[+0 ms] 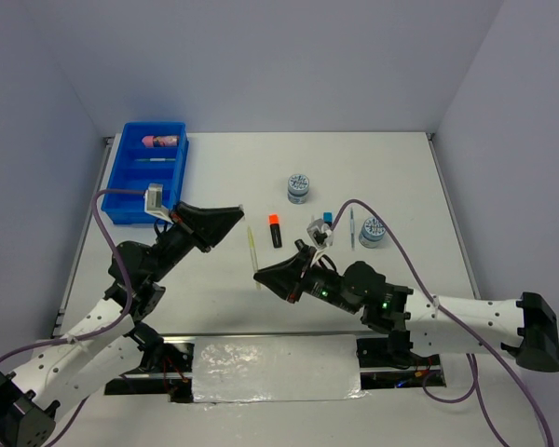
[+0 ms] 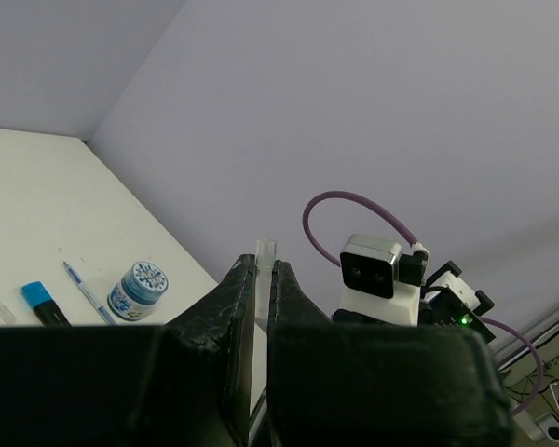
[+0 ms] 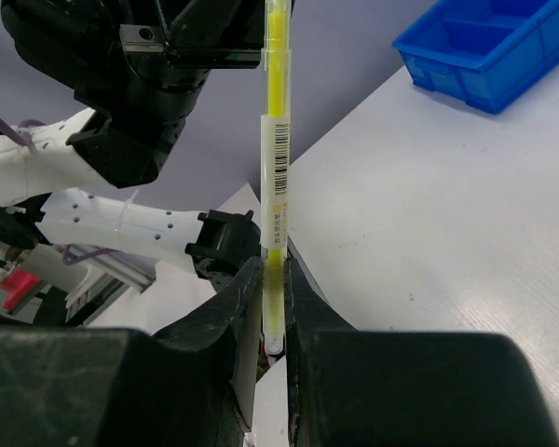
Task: Sort the stationery into containers
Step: Close the pen cap on the pen.
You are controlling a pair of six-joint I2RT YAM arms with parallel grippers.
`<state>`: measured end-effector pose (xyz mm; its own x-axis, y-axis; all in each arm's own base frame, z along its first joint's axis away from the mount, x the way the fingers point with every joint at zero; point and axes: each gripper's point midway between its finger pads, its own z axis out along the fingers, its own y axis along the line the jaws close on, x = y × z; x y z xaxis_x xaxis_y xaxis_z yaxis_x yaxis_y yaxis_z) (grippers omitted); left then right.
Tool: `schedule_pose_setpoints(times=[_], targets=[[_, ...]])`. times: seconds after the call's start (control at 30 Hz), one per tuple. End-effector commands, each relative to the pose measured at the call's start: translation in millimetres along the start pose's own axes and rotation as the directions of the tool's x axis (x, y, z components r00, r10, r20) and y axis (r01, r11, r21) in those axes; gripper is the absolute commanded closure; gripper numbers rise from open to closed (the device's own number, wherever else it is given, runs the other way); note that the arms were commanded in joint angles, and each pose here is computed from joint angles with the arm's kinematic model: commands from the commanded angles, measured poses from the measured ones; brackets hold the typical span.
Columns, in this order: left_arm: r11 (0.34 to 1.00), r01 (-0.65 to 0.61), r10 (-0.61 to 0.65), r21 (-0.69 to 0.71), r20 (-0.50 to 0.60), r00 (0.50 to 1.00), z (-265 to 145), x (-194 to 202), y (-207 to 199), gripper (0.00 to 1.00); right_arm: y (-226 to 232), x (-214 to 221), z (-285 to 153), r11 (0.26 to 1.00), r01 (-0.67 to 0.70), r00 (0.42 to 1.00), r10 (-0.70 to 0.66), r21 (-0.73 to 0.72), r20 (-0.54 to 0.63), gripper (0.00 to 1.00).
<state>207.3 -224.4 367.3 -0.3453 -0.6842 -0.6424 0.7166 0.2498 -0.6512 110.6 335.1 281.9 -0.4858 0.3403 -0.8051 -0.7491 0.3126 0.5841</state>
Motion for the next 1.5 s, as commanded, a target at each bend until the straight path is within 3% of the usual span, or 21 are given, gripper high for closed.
schedule_pose_setpoints(times=[0.0, 1.47], targets=[[0.998, -0.012, 0.008, 0.069, 0.066, 0.998, 1.8, -18.6, -22.4, 1.0, 21.4, -28.1, 5.7, 0.999, -0.001, 0.997, 0.005, -0.05, 0.078, 1.0], [0.996, 0.019, -0.023, 0.09, 0.05, 0.998, 0.6, -14.8, -26.8, 1.0, 12.8, -26.5, 17.8, 1.0, 0.023, 0.998, -0.024, 0.02, 0.054, 1.0]])
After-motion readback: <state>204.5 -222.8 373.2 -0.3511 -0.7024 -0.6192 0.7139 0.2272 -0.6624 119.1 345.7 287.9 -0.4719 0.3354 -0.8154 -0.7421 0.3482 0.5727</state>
